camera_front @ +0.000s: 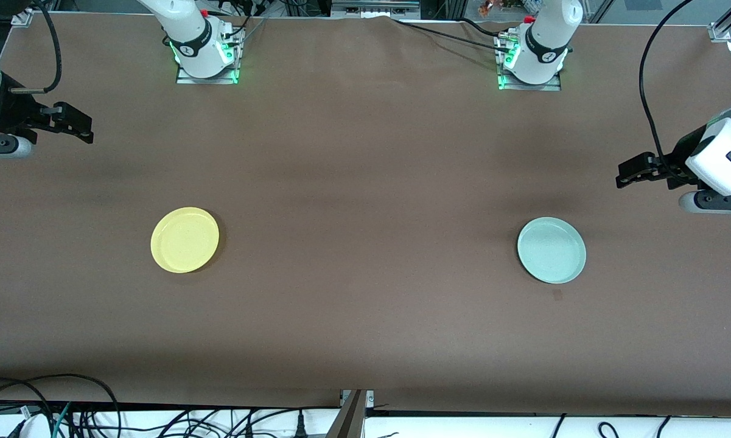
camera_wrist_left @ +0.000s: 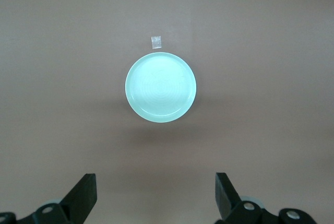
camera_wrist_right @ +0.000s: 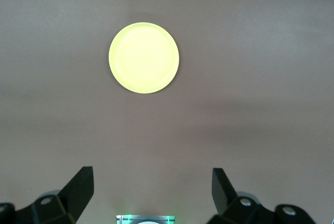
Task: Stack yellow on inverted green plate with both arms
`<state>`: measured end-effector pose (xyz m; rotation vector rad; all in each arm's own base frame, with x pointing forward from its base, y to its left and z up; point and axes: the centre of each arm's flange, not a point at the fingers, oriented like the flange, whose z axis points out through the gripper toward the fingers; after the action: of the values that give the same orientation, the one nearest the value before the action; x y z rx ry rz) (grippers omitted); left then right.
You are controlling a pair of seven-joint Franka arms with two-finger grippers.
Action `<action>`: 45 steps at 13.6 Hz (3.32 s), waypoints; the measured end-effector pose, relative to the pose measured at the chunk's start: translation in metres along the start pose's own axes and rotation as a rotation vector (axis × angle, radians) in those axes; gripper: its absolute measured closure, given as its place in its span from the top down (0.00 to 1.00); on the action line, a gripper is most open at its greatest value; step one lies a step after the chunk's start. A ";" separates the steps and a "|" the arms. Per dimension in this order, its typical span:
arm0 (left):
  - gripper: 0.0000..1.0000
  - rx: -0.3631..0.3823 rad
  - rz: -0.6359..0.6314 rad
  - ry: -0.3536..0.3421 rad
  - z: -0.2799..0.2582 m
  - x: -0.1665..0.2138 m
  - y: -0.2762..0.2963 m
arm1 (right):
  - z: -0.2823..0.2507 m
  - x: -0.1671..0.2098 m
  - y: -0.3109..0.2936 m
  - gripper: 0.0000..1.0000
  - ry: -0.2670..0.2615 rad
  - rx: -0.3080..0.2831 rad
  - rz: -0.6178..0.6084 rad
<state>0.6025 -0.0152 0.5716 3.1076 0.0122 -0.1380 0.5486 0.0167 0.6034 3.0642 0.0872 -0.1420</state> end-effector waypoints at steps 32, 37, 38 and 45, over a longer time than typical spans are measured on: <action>1.00 -0.465 -0.055 -0.012 0.348 0.053 -0.177 | 0.002 -0.003 0.000 1.00 -0.027 0.000 0.001; 1.00 -0.455 -0.022 -0.010 0.379 0.042 -0.178 | 0.002 -0.003 0.000 1.00 -0.027 0.000 0.001; 1.00 -0.450 -0.016 -0.002 0.380 0.042 -0.178 | 0.002 -0.003 0.000 1.00 -0.027 0.000 0.001; 0.74 -0.422 -0.001 0.043 0.380 0.048 -0.174 | 0.002 -0.003 0.000 1.00 -0.027 0.000 0.001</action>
<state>0.6155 0.1474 0.1836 2.6887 0.0382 -0.0582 0.5454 0.0163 0.6015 3.0617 0.0844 -0.1837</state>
